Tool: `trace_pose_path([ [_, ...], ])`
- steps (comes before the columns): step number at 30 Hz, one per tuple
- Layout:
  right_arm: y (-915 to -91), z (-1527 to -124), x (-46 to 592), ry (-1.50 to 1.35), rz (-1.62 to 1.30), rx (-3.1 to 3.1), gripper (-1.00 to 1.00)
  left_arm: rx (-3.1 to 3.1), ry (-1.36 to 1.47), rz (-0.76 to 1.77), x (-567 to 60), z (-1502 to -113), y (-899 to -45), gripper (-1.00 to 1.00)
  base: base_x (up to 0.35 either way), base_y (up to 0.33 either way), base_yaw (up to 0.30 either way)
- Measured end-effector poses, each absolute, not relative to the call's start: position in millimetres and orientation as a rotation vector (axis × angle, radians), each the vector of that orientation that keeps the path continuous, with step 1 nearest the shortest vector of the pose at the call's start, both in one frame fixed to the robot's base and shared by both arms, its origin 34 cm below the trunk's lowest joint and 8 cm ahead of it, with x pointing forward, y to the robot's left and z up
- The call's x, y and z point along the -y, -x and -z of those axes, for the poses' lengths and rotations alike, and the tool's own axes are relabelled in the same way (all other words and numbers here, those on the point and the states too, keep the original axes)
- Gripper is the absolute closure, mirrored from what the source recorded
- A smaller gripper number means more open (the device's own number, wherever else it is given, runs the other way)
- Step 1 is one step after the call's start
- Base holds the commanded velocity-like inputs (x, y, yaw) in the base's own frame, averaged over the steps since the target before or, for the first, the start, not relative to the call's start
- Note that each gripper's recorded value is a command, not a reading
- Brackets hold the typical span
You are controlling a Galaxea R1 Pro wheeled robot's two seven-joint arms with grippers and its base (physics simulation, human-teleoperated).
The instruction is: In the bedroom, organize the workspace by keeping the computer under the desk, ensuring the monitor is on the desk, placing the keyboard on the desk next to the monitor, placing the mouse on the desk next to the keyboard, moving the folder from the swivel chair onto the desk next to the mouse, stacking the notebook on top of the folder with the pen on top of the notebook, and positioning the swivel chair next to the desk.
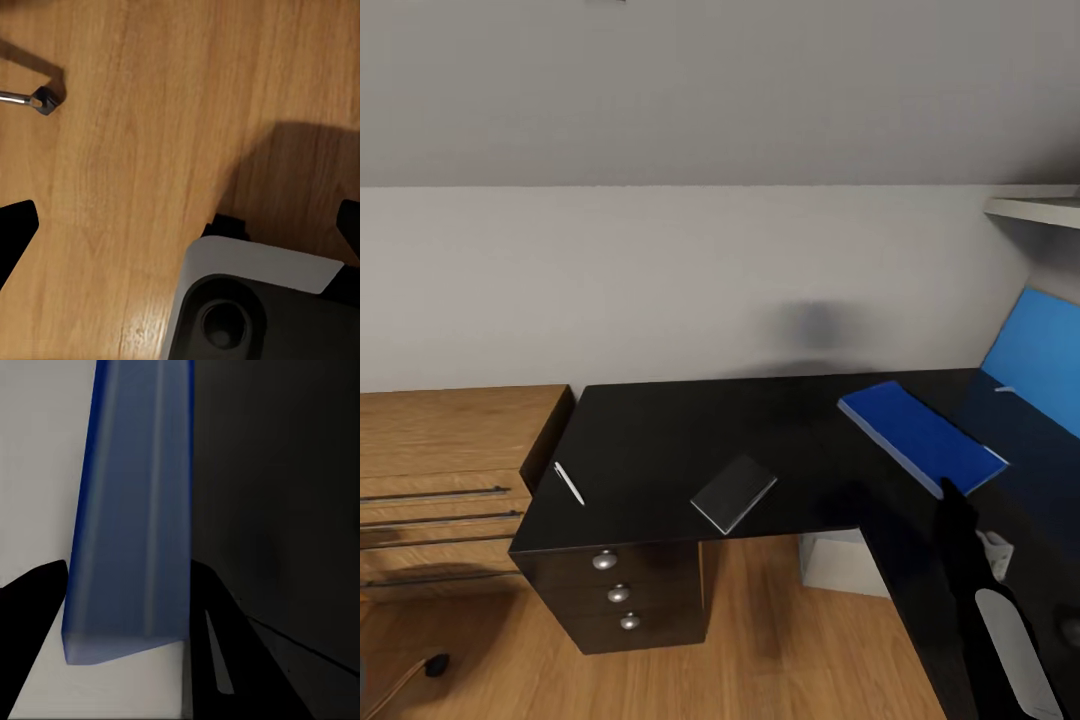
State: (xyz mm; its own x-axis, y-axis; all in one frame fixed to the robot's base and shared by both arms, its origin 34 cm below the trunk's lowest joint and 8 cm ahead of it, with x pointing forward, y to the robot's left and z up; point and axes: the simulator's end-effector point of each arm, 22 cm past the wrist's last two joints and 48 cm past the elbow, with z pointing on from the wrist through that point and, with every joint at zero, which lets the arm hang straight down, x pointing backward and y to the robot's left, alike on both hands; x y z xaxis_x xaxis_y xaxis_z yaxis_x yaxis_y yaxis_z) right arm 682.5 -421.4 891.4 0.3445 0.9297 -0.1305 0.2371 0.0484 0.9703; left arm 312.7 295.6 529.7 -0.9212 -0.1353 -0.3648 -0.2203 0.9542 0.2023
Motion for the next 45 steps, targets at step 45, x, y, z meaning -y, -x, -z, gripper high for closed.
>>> trace_pose_path([
  [45, -706, -857, 492, -1.574, -0.177, -0.874, 1.0, -2.679, 0.294, -0.338, -297, -536, -327, -1.0, 0.0, 0.0, -0.051],
])
